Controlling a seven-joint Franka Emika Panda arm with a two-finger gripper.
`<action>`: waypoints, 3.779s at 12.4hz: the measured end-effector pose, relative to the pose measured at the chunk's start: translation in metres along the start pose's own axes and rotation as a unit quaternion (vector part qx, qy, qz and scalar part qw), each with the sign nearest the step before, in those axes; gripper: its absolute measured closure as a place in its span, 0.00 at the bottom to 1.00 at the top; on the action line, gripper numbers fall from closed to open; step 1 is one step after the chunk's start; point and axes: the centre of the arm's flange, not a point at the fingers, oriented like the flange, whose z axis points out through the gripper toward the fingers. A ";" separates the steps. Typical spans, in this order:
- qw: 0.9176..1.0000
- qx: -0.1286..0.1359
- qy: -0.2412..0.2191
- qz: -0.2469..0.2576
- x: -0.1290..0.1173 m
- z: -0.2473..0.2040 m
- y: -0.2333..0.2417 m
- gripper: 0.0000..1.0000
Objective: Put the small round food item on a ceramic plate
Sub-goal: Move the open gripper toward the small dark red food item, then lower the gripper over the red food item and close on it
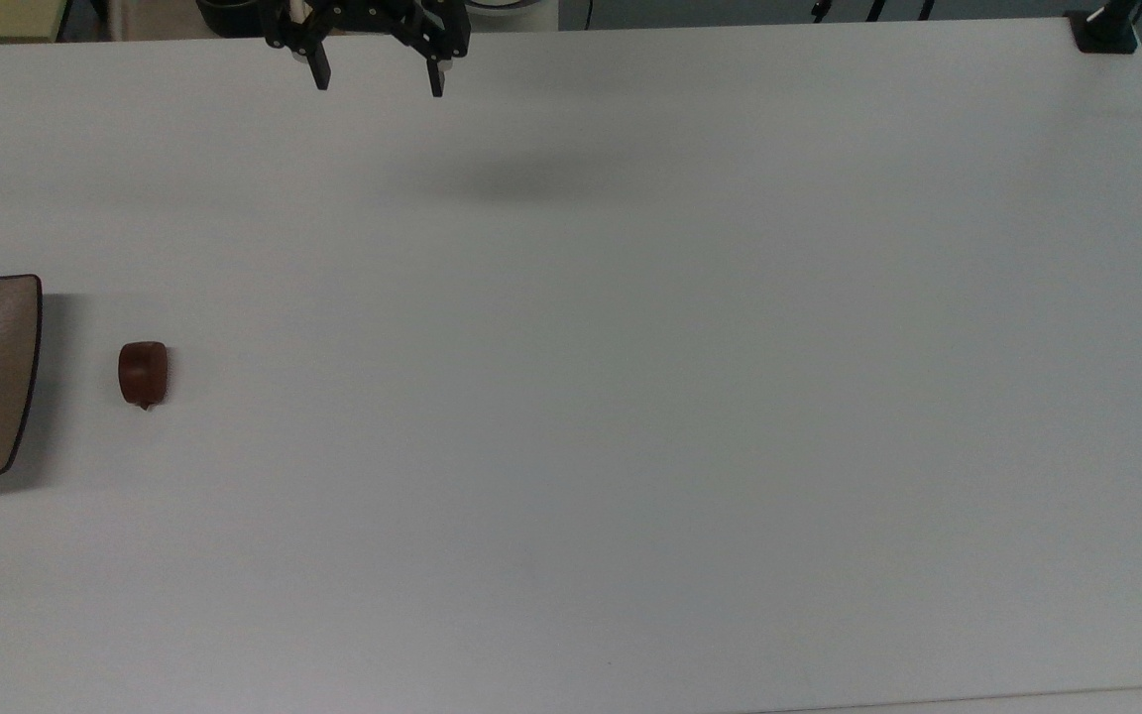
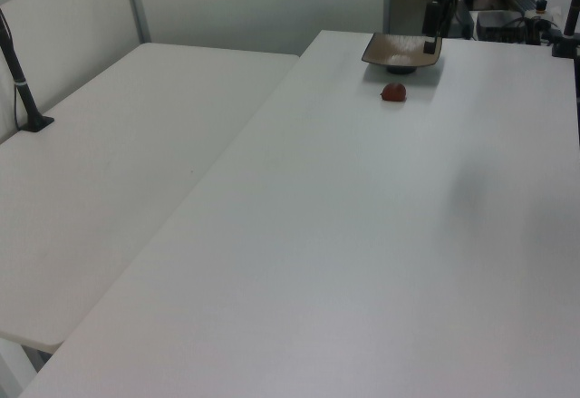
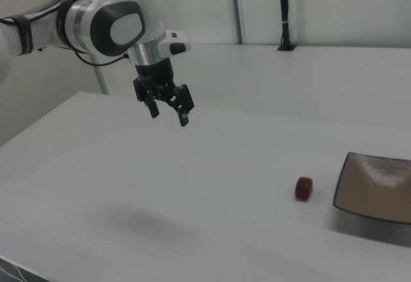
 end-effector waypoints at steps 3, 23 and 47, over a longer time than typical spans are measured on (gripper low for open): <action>1.000 0.000 0.000 -0.005 0.000 0.001 -0.006 0.00; 0.992 -0.063 0.107 0.026 0.032 0.010 0.063 0.00; 0.977 -0.143 0.154 0.035 0.105 0.250 0.198 0.00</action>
